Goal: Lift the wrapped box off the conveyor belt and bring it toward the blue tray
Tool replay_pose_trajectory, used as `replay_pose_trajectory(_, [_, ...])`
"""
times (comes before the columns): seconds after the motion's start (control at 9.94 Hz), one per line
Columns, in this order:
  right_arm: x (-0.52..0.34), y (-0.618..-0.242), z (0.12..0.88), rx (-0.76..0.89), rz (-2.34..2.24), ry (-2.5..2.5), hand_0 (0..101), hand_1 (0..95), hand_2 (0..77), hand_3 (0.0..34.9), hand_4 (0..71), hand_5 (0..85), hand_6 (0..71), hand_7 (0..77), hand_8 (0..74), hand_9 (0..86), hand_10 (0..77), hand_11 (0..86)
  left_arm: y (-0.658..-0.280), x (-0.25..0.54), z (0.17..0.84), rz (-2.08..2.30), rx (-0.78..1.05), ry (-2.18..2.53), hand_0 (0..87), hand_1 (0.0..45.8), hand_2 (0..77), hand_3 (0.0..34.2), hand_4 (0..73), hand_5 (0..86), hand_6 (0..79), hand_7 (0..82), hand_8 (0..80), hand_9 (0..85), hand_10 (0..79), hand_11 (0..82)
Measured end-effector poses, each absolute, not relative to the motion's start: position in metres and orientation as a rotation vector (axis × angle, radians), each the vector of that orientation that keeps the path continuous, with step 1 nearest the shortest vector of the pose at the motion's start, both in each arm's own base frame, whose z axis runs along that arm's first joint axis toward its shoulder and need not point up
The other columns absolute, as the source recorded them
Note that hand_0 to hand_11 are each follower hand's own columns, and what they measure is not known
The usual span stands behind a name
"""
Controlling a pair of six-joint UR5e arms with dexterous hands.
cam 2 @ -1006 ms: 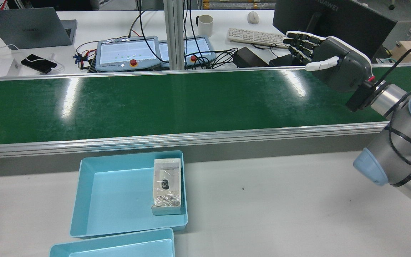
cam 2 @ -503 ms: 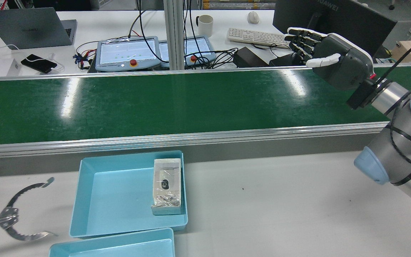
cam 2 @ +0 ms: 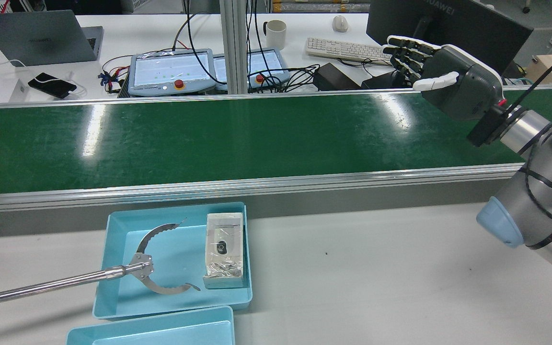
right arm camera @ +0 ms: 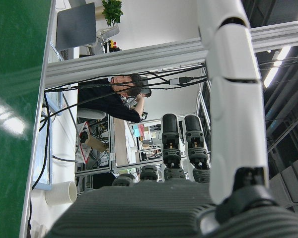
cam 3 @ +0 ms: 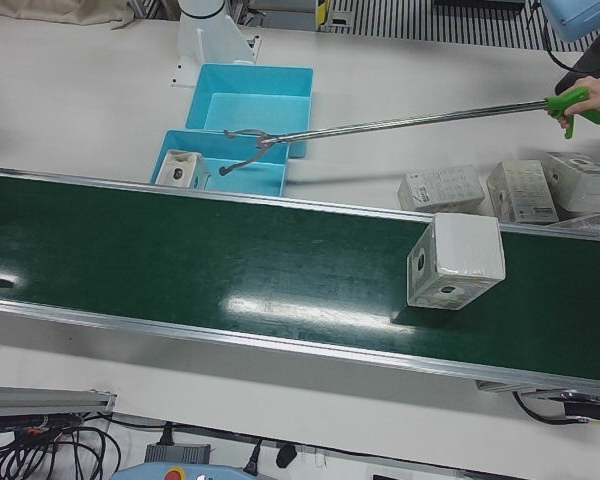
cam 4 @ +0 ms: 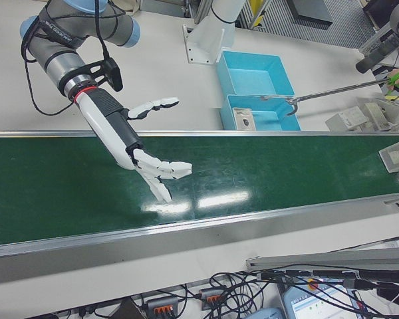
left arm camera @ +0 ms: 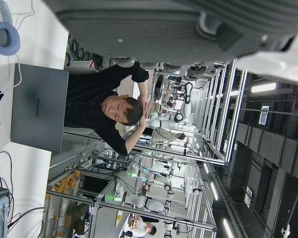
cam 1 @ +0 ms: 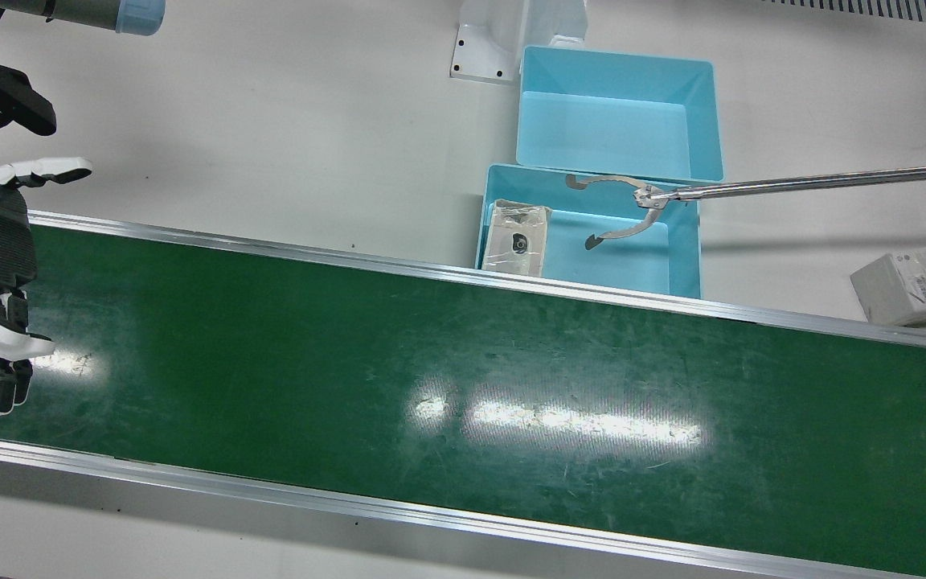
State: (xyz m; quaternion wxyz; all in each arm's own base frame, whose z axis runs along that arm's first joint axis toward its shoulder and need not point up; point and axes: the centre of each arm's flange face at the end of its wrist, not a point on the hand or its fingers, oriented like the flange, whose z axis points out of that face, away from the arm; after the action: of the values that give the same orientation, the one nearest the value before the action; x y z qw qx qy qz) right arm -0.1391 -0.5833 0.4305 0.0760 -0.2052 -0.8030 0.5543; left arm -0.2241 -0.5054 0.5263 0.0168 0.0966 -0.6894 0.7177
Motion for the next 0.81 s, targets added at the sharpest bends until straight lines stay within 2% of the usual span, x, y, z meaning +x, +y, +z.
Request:
replay_pose_trajectory(0.6, [-0.1419,-0.5844,0.4311,-0.615,1.661,-2.405,50,15.3,10.9,0.4,21.8,16.9,10.9,24.5,2.7,3.8,0.5,2.2,-0.5055,-0.2241,0.5263,2.231,0.300,-2.143,0.0,0.0,1.1,0.0,0.0,1.1,0.0,0.5,0.5,0.5,0.5,0.5])
replay_pose_trajectory(0.81, [-0.1481,-0.5881,0.4319,-0.613,1.659,-2.397,50,15.8,10.4,0.5,20.7,15.8,8.2,23.5,1.1,4.4,0.5,2.2,-0.5054,-0.2241,0.5263,2.231,0.300,-2.143,0.0,0.0,1.1,0.0,0.0,1.1,0.0,0.5,0.5,0.0,0.5,0.0])
